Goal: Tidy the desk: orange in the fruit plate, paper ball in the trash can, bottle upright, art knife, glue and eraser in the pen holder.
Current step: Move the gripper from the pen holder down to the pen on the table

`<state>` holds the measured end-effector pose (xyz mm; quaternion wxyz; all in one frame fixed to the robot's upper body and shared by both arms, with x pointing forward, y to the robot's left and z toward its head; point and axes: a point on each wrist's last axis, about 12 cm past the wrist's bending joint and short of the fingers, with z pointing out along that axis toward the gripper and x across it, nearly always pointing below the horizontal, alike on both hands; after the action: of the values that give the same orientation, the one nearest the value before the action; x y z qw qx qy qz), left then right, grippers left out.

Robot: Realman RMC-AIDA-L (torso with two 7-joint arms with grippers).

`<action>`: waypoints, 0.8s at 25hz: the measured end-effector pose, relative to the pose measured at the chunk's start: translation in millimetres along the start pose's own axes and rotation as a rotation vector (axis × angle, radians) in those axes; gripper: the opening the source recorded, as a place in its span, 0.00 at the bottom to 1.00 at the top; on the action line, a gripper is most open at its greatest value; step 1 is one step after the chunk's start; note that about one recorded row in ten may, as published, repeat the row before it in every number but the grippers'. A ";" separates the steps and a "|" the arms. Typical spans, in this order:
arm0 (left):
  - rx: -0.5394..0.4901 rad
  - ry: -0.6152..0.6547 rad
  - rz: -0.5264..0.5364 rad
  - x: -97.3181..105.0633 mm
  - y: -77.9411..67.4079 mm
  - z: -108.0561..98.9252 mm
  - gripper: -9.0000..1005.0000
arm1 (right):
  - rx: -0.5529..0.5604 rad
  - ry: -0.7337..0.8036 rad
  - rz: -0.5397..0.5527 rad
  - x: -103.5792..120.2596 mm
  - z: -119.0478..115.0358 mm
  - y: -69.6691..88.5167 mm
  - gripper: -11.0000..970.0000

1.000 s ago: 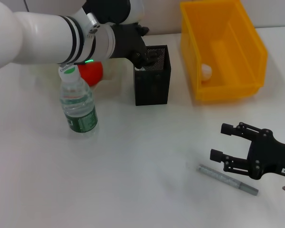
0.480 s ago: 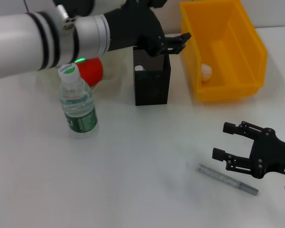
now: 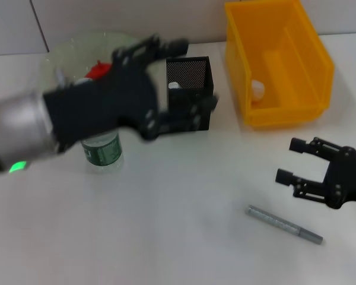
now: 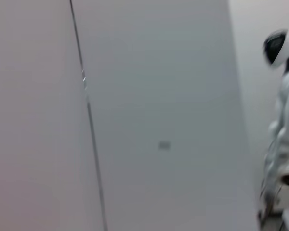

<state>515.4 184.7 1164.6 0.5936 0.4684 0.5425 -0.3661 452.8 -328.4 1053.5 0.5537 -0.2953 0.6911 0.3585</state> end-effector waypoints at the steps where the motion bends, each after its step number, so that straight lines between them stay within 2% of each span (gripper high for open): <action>1: 0.010 -0.047 -0.011 10.5 -3.9 -11.0 0.86 | 0.002 -0.003 0.004 -2.6 -1.7 -1.1 0.83; 4: 0.018 -0.128 -0.035 40.5 -16.9 -36.1 0.86 | 0.003 -0.016 0.015 -18.7 -12.1 -5.6 0.83; 7: -0.030 -0.159 -0.073 74.7 -32.6 -59.2 0.86 | -0.005 -0.014 0.023 -31.2 -17.8 -7.9 0.82; 8: -0.054 -0.157 -0.080 85.8 -39.1 -65.3 0.86 | -0.008 -0.009 0.029 -37.5 -20.2 -9.1 0.82; 9: -0.087 -0.137 -0.080 102.5 -51.2 -71.9 0.86 | -0.010 0.007 0.044 -53.0 -24.4 -12.0 0.82; 10: -0.087 -0.137 -0.080 102.5 -51.2 -71.9 0.86 | -0.010 0.007 0.044 -53.0 -24.4 -12.0 0.82; 11: -0.097 -0.124 -0.080 108.9 -56.5 -74.0 0.86 | -0.014 0.031 0.051 -66.9 -26.9 -13.6 0.82; 13: -0.116 -0.090 -0.085 121.4 -67.5 -76.3 0.86 | -0.015 0.054 0.052 -75.2 -27.2 -15.0 0.82; 14: -0.125 -0.074 -0.096 126.4 -71.5 -76.3 0.86 | -0.010 0.120 0.051 -92.5 -25.5 -18.1 0.82; 15: -0.125 -0.074 -0.096 126.4 -71.5 -76.3 0.86 | -0.010 0.120 0.051 -92.5 -25.5 -18.1 0.82; 16: -0.132 -0.063 -0.103 129.4 -73.4 -76.4 0.86 | 0.002 0.219 0.059 -107.8 -20.3 -21.5 0.82; 18: -0.148 -0.036 -0.123 135.3 -75.8 -76.0 0.86 | 0.009 0.271 0.073 -115.2 -16.2 -23.2 0.82; 19: -0.157 -0.018 -0.130 138.1 -75.9 -76.2 0.86 | 0.026 0.406 0.094 -132.3 -5.3 -26.0 0.82; 20: -0.157 -0.018 -0.130 138.1 -75.9 -76.2 0.86 | 0.026 0.406 0.094 -132.3 -5.3 -26.0 0.82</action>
<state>440.7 245.2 1018.4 0.6081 0.3810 0.5935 -0.3644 498.8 -346.0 1179.1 0.3893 -0.3218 0.8062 0.3082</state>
